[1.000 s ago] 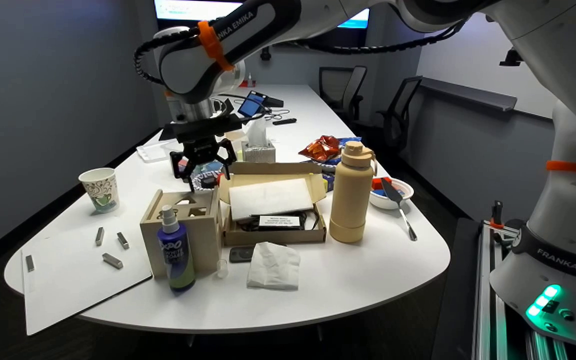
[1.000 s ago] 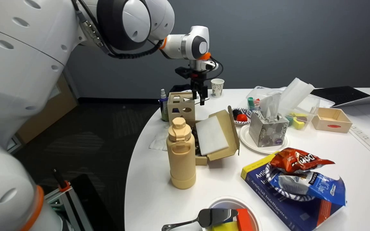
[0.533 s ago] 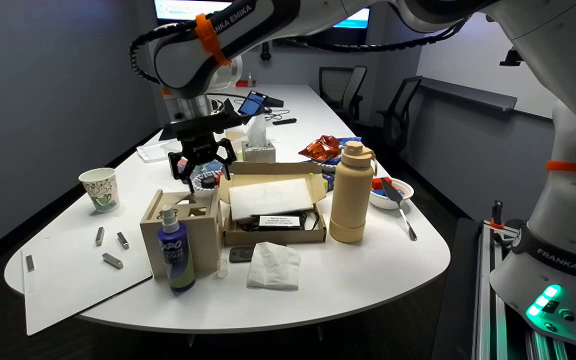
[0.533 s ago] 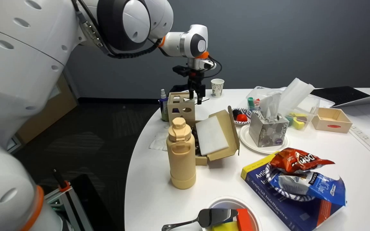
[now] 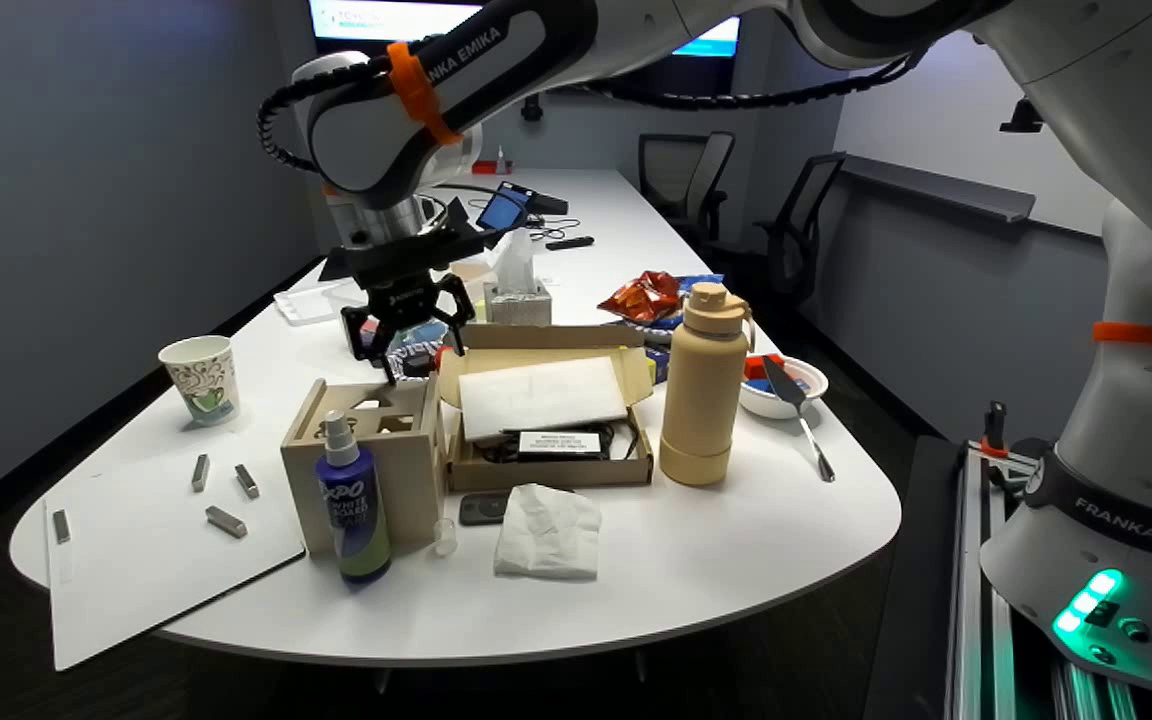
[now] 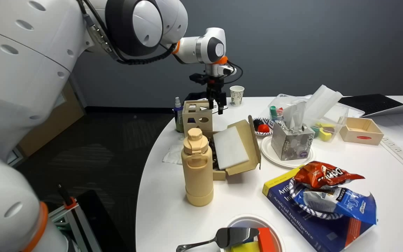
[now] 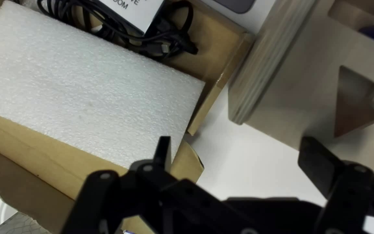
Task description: Close the box
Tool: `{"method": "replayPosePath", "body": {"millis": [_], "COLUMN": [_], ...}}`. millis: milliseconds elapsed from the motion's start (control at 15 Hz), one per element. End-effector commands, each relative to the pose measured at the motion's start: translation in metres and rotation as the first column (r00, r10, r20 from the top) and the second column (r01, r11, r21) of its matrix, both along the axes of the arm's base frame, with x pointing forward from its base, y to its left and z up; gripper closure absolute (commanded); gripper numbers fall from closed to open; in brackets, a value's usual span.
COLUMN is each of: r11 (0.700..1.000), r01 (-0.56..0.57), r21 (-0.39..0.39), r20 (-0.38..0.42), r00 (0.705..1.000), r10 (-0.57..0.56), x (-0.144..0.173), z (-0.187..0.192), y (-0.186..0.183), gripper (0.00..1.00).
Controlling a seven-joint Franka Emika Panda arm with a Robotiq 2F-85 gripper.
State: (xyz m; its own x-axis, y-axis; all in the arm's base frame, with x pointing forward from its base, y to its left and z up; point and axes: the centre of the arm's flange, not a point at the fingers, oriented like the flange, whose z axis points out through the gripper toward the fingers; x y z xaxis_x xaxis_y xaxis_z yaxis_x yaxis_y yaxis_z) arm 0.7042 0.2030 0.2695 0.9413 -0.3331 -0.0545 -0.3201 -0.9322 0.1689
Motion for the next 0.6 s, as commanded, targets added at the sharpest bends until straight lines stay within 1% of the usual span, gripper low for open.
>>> {"method": "replayPosePath", "body": {"millis": [0,333,533], "r11": [0.998,0.998,0.999], "r01": [-0.007,-0.027,-0.019], "r21": [-0.056,-0.055,-0.032], "r20": [0.027,0.029,0.047], "r00": [1.0,0.999,0.999], "r10": [0.008,0.028,0.02], "x": [0.013,0.014,0.015], "z": [-0.004,-0.003,0.006], "y": [0.009,0.012,0.009], "gripper": [0.0,0.0,0.0]}}
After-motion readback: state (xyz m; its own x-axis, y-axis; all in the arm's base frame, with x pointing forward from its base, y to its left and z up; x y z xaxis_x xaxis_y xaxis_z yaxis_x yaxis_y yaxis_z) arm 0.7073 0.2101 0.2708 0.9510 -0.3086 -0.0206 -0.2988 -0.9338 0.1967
